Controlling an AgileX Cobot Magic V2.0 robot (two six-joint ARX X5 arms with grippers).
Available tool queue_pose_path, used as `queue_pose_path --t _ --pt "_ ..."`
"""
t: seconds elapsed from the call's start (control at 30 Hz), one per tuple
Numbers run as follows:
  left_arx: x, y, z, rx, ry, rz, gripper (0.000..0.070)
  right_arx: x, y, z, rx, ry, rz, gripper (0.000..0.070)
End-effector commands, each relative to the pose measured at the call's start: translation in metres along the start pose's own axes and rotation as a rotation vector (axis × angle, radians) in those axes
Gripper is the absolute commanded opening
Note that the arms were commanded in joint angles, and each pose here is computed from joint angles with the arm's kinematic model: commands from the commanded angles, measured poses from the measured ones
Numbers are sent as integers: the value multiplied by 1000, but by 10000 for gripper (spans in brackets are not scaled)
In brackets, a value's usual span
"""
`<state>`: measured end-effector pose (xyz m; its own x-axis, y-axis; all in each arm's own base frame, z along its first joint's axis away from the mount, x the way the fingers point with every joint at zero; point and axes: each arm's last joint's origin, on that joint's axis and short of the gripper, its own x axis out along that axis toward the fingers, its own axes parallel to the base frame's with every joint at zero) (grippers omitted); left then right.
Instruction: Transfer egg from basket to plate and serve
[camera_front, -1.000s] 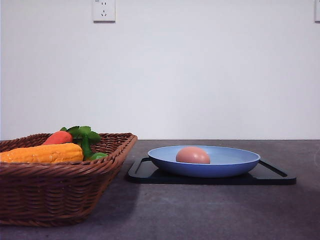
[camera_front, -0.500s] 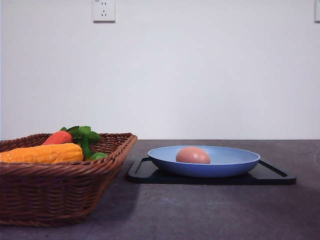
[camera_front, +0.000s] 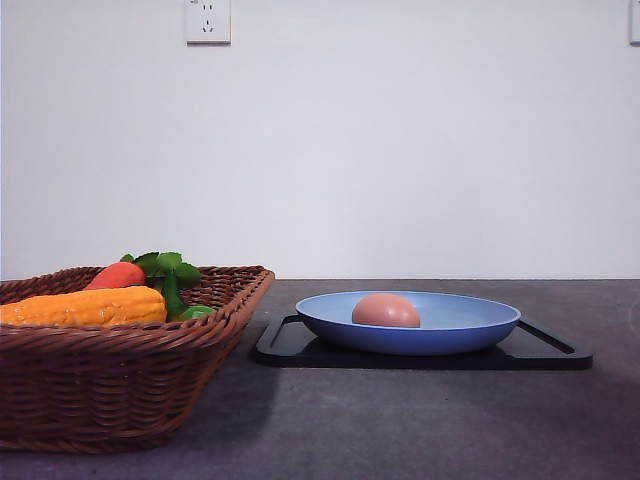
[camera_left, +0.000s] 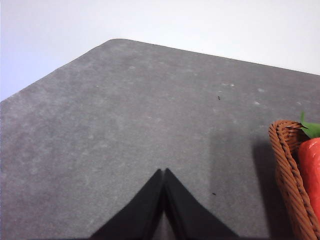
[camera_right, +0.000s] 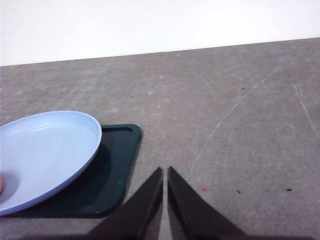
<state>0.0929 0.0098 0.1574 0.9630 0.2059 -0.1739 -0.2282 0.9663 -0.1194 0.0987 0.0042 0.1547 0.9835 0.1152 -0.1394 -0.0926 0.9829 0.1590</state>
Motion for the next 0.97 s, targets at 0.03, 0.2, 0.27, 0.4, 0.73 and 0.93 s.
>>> queue_pose_path --t 0.03,0.2,0.27,0.4,0.73,0.93 --pt "1 1 -8 6 57 10 0 0 0 0 9 -6 -1 0" --pt "1 1 -8 6 57 10 0 0 0 0 9 -6 -1 0" --pt "1 1 -8 6 57 10 0 0 0 0 9 -6 -1 0" --pt "1 1 -8 6 57 10 0 0 0 0 9 -6 -1 0" --pt "1 1 -8 6 57 10 0 0 0 0 9 -6 -1 0" --pt "1 1 -8 6 57 10 0 0 0 0 9 -6 -1 0"
